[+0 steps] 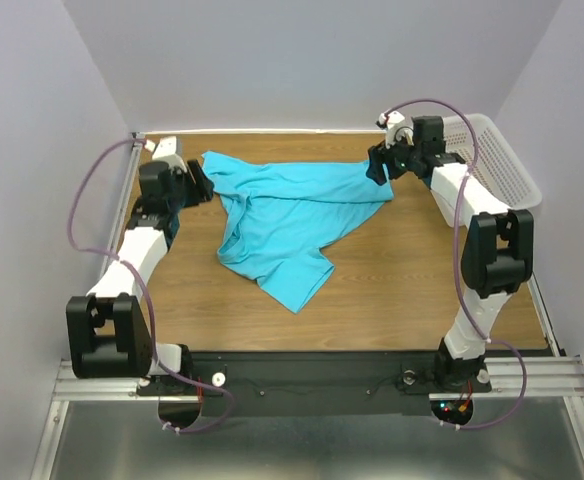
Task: Fold and stack the t-shirts
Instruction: Flatten the tshirt out
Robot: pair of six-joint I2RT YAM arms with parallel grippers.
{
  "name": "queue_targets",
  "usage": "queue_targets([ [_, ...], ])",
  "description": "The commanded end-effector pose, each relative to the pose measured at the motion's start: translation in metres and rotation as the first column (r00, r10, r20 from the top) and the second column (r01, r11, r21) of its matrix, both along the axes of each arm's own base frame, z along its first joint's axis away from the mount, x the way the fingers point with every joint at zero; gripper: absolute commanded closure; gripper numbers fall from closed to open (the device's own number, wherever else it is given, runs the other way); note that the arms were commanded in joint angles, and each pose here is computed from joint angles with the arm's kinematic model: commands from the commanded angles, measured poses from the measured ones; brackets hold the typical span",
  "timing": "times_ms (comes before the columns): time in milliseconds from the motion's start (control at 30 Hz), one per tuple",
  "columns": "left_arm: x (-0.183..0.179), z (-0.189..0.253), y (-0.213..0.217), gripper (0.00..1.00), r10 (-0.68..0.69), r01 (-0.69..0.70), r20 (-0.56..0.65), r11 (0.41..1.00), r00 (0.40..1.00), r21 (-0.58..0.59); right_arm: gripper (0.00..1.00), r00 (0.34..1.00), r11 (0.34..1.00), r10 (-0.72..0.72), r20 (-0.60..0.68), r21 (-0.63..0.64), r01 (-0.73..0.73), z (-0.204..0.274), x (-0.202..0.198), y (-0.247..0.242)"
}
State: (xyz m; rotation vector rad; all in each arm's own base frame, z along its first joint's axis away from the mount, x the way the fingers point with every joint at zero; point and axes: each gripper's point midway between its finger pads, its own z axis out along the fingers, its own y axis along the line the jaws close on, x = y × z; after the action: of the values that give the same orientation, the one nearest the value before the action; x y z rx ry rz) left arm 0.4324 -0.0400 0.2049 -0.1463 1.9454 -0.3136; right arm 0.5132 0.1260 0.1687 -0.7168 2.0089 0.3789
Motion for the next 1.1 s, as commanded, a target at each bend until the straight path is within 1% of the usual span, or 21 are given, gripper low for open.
queue_targets([
  [0, -0.048, -0.040, -0.047, 0.35, -0.136, 0.098, -0.122, 0.956, 0.983, -0.276, 0.27, 0.999, 0.986, 0.001, -0.034, -0.164, -0.007, -0.039, 0.000, -0.022],
  [33, -0.061, -0.049, -0.058, 0.34, -0.153, 0.102, -0.142, 0.945, 0.978, -0.311, 0.27, 0.997, 0.981, -0.044, -0.059, -0.191, 0.032, -0.052, 0.005, -0.030],
  [133, -0.078, -0.058, -0.074, 0.34, -0.167, 0.102, -0.164, 0.933, 0.972, -0.344, 0.27, 0.991, 0.972, -0.115, -0.070, -0.215, 0.097, -0.062, 0.018, -0.040],
  [167, -0.088, -0.068, -0.088, 0.34, -0.196, 0.119, -0.186, 0.926, 0.963, -0.357, 0.28, 0.985, 0.965, -0.156, -0.076, -0.224, 0.135, -0.068, 0.025, -0.044],
  [233, -0.093, -0.077, -0.098, 0.34, -0.196, 0.114, -0.209, 0.930, 0.958, -0.350, 0.29, 0.980, 0.962, -0.180, -0.089, -0.223, 0.157, -0.074, 0.030, -0.047],
  [267, -0.102, -0.083, -0.113, 0.34, -0.228, 0.141, -0.223, 0.926, 0.948, -0.349, 0.30, 0.976, 0.959, -0.200, -0.089, -0.221, 0.176, -0.075, 0.033, -0.048],
  [333, -0.106, -0.092, -0.121, 0.34, -0.222, 0.129, -0.246, 0.930, 0.943, -0.344, 0.30, 0.968, 0.954, -0.226, -0.105, -0.227, 0.198, -0.083, 0.036, -0.050],
  [433, -0.112, -0.104, -0.134, 0.34, -0.238, 0.139, -0.276, 0.932, 0.931, -0.335, 0.31, 0.964, 0.952, -0.236, -0.123, -0.227, 0.204, -0.091, 0.036, -0.050],
  [500, -0.115, -0.108, -0.143, 0.34, -0.259, 0.158, -0.281, 0.929, 0.924, -0.336, 0.34, 0.961, 0.953, -0.238, -0.138, -0.222, 0.204, -0.095, 0.034, -0.049],
  [600, -0.119, -0.126, -0.158, 0.34, -0.291, 0.183, -0.324, 0.928, 0.900, -0.325, 0.43, 0.956, 0.958, -0.235, -0.177, -0.210, 0.196, -0.103, 0.029, -0.047],
  [633, -0.120, -0.131, -0.163, 0.34, -0.302, 0.195, -0.334, 0.928, 0.893, -0.318, 0.48, 0.956, 0.960, -0.230, -0.183, -0.202, 0.193, -0.102, 0.028, -0.045],
  [667, -0.118, -0.131, -0.168, 0.34, -0.316, 0.212, -0.334, 0.926, 0.888, -0.312, 0.63, 0.958, 0.965, -0.217, -0.189, -0.187, 0.182, -0.099, 0.026, -0.041],
  [700, -0.119, -0.136, -0.173, 0.34, -0.327, 0.225, -0.346, 0.926, 0.879, -0.304, 0.73, 0.959, 0.967, -0.215, -0.187, -0.178, 0.182, -0.096, 0.027, -0.040],
  [733, -0.122, -0.143, -0.184, 0.34, -0.352, 0.250, -0.366, 0.921, 0.861, -0.297, 0.88, 0.960, 0.971, -0.206, -0.191, -0.160, 0.177, -0.092, 0.026, -0.037],
  [767, -0.124, -0.148, -0.189, 0.34, -0.368, 0.271, -0.374, 0.919, 0.851, -0.285, 0.95, 0.963, 0.973, -0.204, -0.175, -0.145, 0.179, -0.080, 0.026, -0.037],
  [800, -0.127, -0.152, -0.194, 0.34, -0.381, 0.288, -0.385, 0.917, 0.841, -0.278, 1.00, 0.965, 0.975, -0.202, -0.166, -0.131, 0.181, -0.072, 0.027, -0.035],
  [867, -0.134, -0.164, -0.203, 0.34, -0.400, 0.314, -0.425, 0.913, 0.812, -0.260, 0.99, 0.969, 0.978, -0.204, -0.140, -0.074, 0.195, -0.047, 0.033, -0.032],
  [933, -0.139, -0.173, -0.206, 0.34, -0.402, 0.328, -0.449, 0.915, 0.798, -0.237, 0.99, 0.966, 0.972, -0.233, -0.111, -0.015, 0.233, -0.018, 0.039, -0.036],
  [1000, -0.145, -0.178, -0.207, 0.34, -0.401, 0.336, -0.467, 0.916, 0.788, -0.221, 0.99, 0.962, 0.960, -0.252, -0.107, 0.100, 0.263, 0.015, 0.048, -0.031],
  [1033, -0.146, -0.180, -0.205, 0.34, -0.396, 0.333, -0.470, 0.918, 0.789, -0.213, 0.99, 0.948, 0.936, -0.286, -0.140, 0.171, 0.308, 0.024, 0.053, -0.034],
  [1067, -0.149, -0.183, -0.203, 0.34, -0.393, 0.331, -0.480, 0.920, 0.785, -0.211, 0.99, 0.945, 0.922, -0.284, -0.163, 0.222, 0.316, 0.030, 0.055, -0.030],
])
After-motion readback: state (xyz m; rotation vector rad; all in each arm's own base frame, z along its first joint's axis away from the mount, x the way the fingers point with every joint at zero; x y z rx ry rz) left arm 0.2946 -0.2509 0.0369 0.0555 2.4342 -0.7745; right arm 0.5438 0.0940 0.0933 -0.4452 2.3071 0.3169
